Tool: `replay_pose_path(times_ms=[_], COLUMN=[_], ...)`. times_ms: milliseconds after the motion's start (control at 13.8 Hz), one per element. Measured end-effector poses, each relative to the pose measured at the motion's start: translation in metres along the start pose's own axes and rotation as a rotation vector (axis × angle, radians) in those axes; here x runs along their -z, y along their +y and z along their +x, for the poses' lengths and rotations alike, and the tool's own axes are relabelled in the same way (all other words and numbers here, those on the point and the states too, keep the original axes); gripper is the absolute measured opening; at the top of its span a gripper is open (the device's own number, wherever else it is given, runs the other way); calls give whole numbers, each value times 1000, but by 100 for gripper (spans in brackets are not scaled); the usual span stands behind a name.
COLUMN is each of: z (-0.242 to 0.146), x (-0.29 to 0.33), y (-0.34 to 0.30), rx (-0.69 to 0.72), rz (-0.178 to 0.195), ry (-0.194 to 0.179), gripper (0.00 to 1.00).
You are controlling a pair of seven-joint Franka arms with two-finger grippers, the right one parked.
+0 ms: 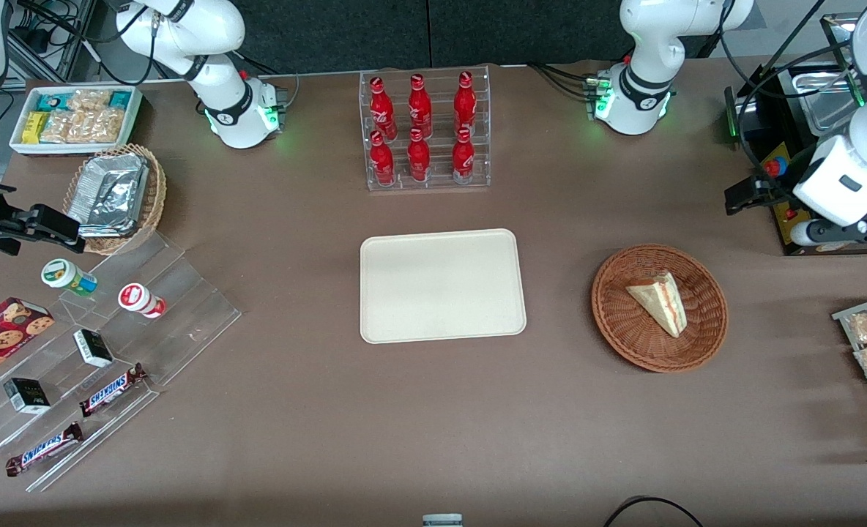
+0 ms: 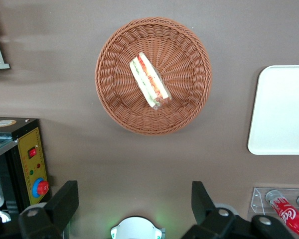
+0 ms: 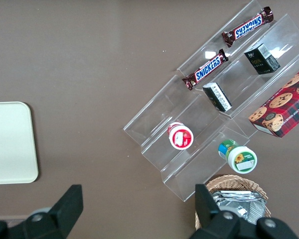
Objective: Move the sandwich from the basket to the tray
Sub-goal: 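Move the left gripper down over the wrapped sandwich in the wicker basket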
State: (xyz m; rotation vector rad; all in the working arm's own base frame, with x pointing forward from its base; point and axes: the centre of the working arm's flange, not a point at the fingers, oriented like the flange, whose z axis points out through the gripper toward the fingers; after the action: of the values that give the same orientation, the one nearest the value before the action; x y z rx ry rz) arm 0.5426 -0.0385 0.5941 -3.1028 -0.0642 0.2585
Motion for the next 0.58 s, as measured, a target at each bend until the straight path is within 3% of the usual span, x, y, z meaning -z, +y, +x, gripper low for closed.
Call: replay_pose_path(times_ms=[290, 581], z=[2, 22], x=[-4, -69], y=[0, 3], rx=[-4, -5], rz=[0, 0], ry=[-4, -19], gripper=[100, 100])
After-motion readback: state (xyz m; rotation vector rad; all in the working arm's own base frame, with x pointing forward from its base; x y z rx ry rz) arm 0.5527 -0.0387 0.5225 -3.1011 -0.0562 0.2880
